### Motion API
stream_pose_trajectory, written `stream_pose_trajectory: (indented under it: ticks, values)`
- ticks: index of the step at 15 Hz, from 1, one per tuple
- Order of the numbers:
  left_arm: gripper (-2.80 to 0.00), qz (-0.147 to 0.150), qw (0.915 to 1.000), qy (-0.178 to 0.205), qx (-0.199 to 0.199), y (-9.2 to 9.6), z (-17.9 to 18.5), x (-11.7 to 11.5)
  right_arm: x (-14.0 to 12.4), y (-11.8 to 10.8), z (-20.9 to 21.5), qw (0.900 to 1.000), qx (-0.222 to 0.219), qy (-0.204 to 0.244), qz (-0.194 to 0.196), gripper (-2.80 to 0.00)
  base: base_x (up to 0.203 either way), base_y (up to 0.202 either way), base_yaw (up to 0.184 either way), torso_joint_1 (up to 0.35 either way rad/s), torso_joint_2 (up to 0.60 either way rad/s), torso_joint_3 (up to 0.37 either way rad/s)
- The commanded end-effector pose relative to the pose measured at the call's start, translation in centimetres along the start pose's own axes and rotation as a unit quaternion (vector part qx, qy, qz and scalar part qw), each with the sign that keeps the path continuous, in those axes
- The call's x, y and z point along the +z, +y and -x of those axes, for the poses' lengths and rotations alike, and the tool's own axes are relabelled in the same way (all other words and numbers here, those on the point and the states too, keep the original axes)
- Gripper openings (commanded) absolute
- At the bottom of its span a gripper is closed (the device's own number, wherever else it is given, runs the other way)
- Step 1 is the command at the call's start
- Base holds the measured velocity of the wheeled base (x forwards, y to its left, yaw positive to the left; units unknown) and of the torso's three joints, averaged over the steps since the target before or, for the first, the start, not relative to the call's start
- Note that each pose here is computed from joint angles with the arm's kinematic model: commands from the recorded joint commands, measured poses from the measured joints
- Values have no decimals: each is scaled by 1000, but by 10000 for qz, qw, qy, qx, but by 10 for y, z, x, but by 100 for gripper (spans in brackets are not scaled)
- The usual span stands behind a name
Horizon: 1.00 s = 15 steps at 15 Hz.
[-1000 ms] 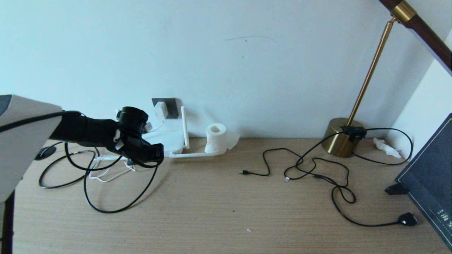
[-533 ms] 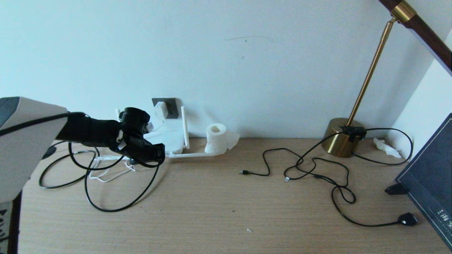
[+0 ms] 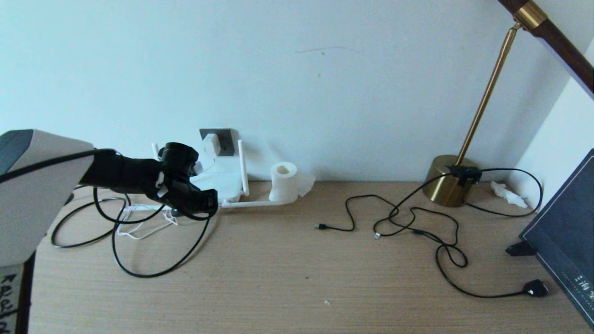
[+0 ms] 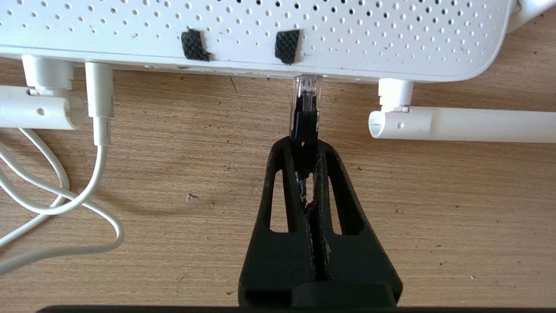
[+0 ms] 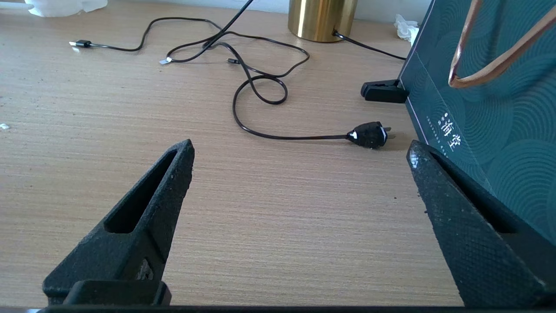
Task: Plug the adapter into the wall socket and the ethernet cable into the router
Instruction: Plug cable into router interface
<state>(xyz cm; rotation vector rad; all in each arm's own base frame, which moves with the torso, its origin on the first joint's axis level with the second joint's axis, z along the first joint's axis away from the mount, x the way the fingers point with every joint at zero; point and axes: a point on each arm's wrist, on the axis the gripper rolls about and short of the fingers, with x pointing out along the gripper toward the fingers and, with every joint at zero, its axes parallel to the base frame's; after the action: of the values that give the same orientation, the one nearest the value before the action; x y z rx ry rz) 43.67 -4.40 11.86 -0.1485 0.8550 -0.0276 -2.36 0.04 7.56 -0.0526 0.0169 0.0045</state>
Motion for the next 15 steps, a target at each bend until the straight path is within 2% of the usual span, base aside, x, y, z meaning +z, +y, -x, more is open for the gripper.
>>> stream_pose_trajectory:
  ticks: [1,15]
  values:
    - [-280,6,10000,2,6,0,-1,0,0,0,0,10000,3,12,4,0,0,0,0,0,0,0]
    - [-280,9,10000,-77,6,0,-1,5,0,0,0,10000,3,7,5,0,0,0,0,0,0,0]
